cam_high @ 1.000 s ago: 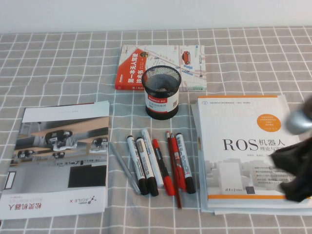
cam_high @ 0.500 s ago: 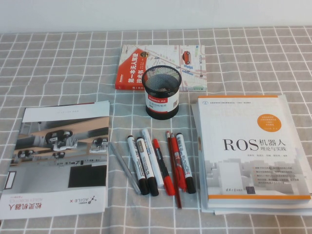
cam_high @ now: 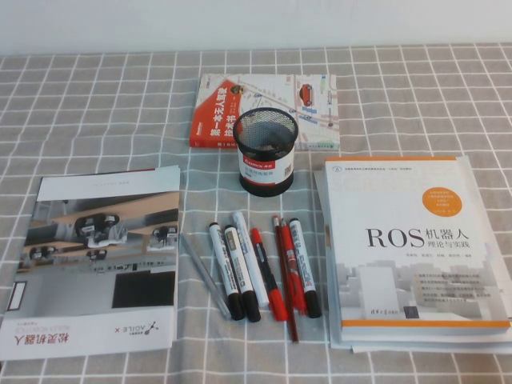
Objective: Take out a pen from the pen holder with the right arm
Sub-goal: 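Take a marker out of the pen holder and lay it on the table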
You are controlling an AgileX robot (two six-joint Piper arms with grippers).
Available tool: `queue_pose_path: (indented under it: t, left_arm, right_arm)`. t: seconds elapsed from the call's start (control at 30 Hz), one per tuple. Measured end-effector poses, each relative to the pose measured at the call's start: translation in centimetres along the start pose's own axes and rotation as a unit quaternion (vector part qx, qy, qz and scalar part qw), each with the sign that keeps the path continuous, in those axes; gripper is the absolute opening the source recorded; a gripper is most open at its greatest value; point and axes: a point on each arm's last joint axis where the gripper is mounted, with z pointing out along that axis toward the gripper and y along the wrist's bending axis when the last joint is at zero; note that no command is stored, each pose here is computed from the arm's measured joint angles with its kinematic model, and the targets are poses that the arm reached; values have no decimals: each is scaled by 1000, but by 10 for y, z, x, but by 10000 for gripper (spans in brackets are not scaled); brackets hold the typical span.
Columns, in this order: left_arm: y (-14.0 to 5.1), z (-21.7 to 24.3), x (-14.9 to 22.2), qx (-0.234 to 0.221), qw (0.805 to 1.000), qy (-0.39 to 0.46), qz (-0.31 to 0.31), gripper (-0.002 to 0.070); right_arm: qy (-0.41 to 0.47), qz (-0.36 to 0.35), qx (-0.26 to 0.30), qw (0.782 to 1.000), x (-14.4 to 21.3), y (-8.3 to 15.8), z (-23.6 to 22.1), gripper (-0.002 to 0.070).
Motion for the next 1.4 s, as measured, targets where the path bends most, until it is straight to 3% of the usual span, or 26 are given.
queue_pose_path:
  t: [0.23, 1.4]
  left_arm:
    - [0, 0, 0, 0, 1000, 0, 0, -3]
    - [0, 0, 0, 0, 1000, 0, 0, -3]
  right_arm:
    - [47, -33, 13, 998, 9, -3, 0, -12]
    - [47, -33, 13, 998, 9, -3, 0, -12]
